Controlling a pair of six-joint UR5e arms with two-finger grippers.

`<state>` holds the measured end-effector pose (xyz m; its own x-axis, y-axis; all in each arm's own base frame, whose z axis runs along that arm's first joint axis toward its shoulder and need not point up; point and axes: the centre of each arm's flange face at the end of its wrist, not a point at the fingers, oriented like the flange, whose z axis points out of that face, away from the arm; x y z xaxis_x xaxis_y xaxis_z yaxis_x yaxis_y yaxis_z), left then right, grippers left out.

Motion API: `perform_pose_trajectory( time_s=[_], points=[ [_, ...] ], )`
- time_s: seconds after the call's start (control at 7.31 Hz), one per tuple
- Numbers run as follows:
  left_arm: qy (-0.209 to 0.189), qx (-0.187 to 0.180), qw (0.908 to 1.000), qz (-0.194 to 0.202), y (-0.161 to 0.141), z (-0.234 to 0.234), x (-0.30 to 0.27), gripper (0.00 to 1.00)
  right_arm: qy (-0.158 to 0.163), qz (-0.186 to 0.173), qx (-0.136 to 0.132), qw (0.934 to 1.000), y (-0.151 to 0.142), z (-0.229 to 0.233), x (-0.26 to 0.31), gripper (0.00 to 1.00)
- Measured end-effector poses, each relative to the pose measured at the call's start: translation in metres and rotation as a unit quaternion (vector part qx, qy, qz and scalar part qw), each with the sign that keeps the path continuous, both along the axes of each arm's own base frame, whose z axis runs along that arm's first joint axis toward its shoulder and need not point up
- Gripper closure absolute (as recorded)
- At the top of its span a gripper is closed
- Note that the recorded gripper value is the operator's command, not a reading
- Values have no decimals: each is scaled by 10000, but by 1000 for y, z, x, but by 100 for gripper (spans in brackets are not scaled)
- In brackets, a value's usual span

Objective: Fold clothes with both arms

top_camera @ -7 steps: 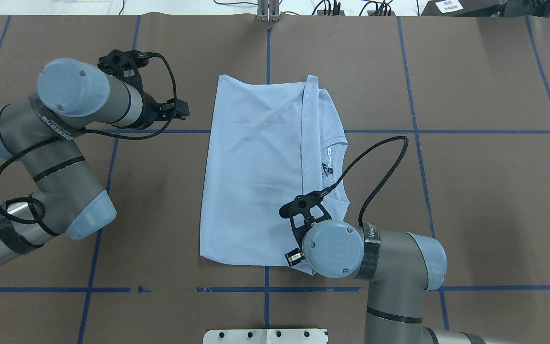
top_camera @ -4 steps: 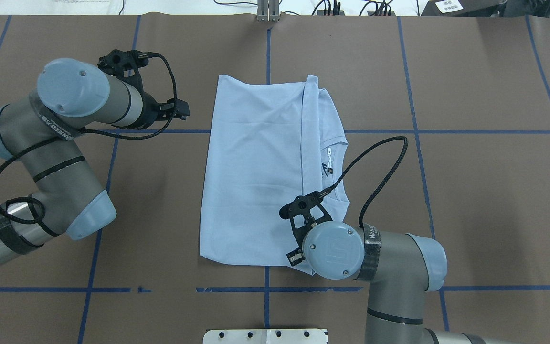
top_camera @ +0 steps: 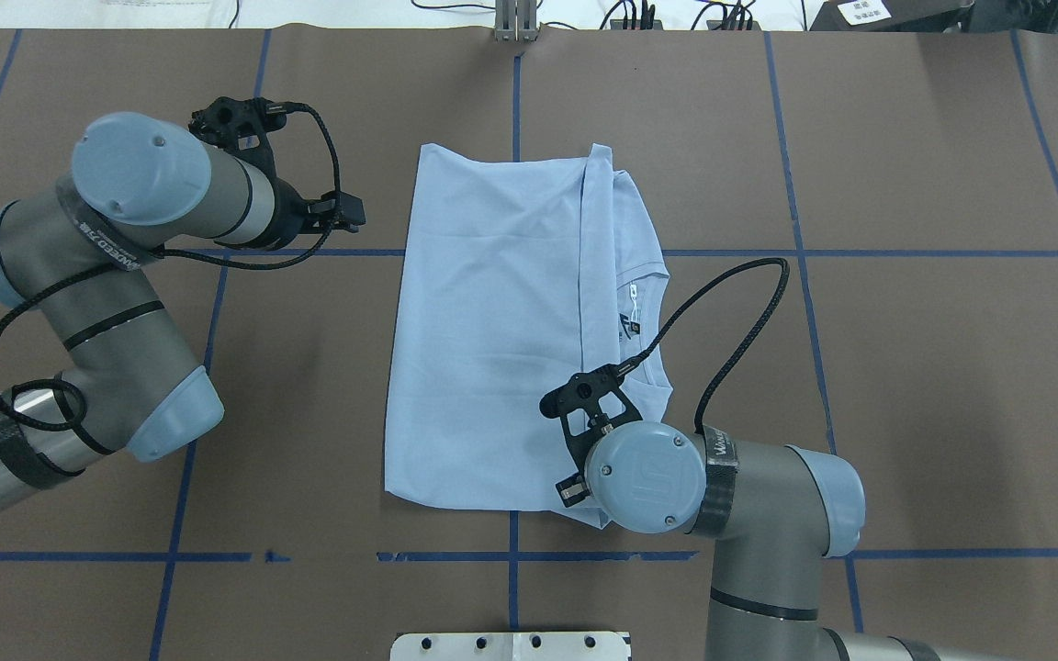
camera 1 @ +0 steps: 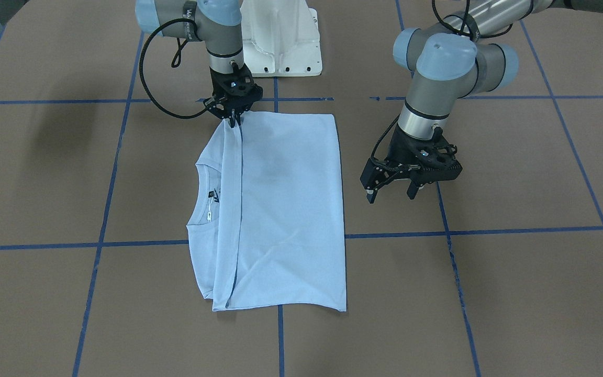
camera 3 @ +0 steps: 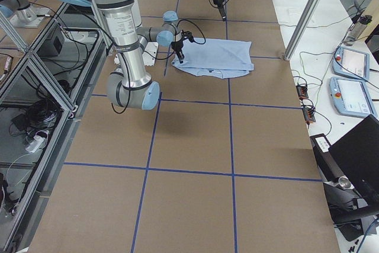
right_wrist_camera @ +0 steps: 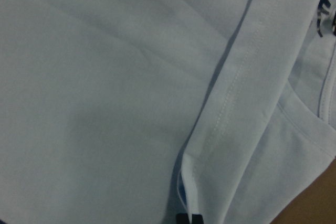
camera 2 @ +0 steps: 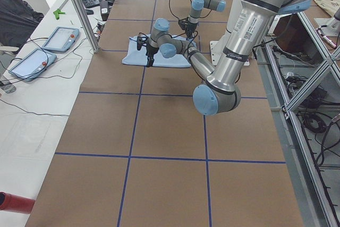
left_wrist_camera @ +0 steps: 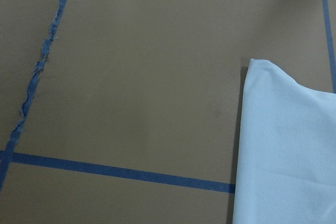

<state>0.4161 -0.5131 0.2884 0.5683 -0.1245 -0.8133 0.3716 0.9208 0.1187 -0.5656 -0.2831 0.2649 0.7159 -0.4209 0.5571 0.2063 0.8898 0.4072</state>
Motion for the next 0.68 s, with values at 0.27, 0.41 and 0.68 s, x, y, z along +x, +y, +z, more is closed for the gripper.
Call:
perform_pose_trajectory(
  time_s=[0.27, 0.41, 0.68],
  points=[
    [-12, -14, 10000, 9, 0, 2, 1, 0, -49, 20, 15, 10000, -9, 0, 11, 100],
    [-14, -16, 10000, 11, 0, 2, 2, 0, -25, 61, -68, 10000, -7, 11, 23, 100],
    [-25, -22, 10000, 8, -1, 4, 2, 0, 100, 334, -584, 9977, 3, 50, 50, 12]
  ],
)
